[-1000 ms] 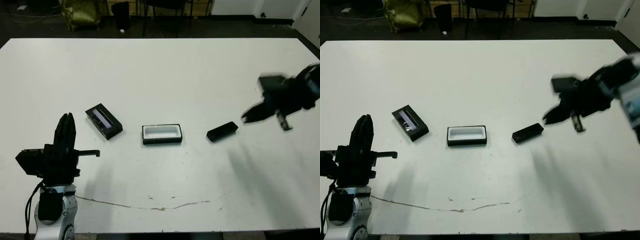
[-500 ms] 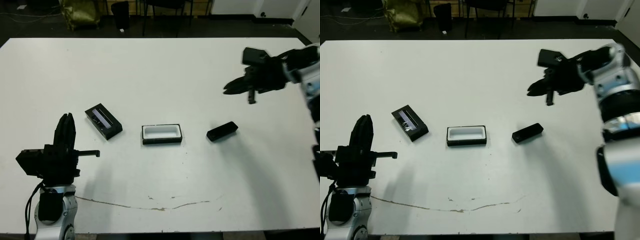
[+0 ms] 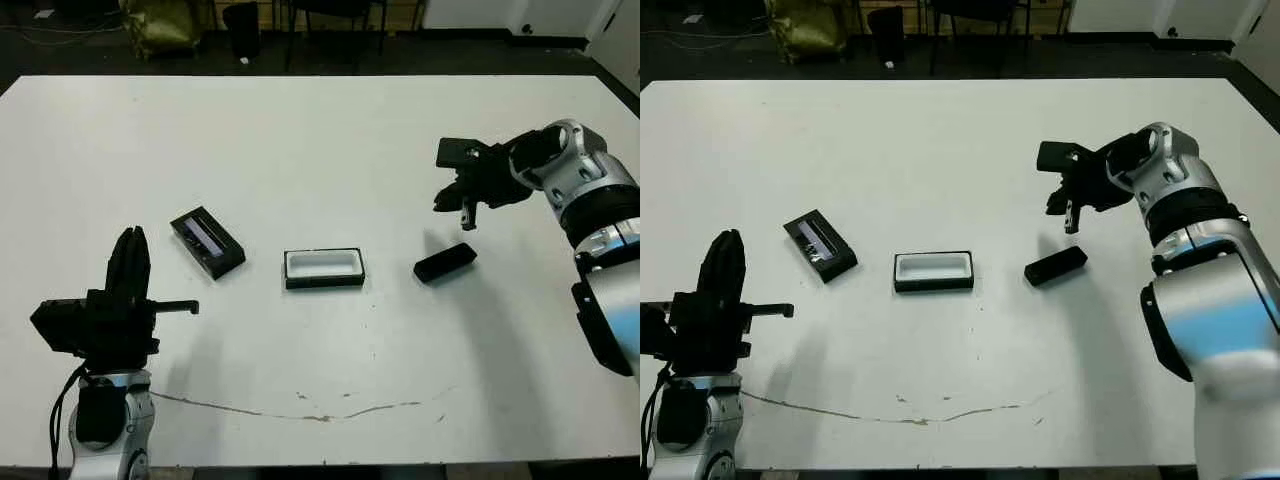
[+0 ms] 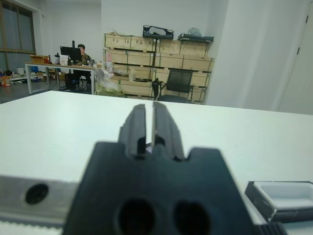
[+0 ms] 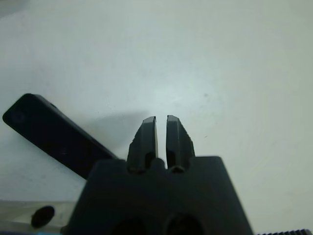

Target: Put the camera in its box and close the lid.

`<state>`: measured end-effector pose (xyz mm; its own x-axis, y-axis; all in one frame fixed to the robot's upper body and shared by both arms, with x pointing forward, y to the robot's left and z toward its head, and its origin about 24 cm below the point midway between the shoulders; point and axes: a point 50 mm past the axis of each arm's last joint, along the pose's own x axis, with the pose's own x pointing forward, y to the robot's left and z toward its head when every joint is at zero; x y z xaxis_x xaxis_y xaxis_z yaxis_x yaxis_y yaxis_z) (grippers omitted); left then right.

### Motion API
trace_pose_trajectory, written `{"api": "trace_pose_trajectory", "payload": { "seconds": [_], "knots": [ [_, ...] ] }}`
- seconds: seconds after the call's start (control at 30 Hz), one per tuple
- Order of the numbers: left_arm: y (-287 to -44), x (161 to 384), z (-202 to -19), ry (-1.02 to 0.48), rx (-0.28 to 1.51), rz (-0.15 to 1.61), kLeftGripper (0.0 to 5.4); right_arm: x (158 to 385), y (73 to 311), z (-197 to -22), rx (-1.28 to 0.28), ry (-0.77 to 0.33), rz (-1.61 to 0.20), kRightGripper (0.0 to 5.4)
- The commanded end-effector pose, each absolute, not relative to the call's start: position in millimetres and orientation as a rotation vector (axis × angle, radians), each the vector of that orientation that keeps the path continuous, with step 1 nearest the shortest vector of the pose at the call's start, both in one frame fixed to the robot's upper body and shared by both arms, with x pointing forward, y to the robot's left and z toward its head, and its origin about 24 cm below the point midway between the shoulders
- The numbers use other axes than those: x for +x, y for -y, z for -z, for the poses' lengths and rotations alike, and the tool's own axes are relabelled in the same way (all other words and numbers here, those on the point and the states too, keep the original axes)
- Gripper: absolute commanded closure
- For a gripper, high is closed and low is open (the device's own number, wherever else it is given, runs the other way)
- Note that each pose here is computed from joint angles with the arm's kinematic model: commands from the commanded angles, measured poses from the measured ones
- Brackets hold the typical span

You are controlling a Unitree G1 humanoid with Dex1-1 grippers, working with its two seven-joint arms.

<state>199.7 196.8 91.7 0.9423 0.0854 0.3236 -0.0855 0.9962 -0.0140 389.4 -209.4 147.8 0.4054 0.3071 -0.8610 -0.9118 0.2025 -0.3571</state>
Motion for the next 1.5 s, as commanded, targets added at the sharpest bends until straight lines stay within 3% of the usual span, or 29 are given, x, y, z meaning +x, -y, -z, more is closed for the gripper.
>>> {"api": "trace_pose_trajectory", "payload": {
  "seconds": [0.03,0.6,1.07,1.5],
  "knots": [
    [-199,197,-86.4,0.286,0.002,-0.1,5.39,386,214,-135.7,-0.993,-0.79,-0.952,5.4],
    [-198,197,-87.4,0.291,0.002,-0.097,5.39,377,231,-126.8,-0.983,-0.827,-0.982,5.4],
    [-198,197,-85.4,0.294,0.0,-0.098,5.39,370,230,-110.4,-1.037,-0.873,-1.039,5.4],
    [-197,197,-88.1,0.295,-0.001,-0.106,5.39,365,232,-111.7,-1.076,-0.881,-1.117,5.4]
  ]
}}
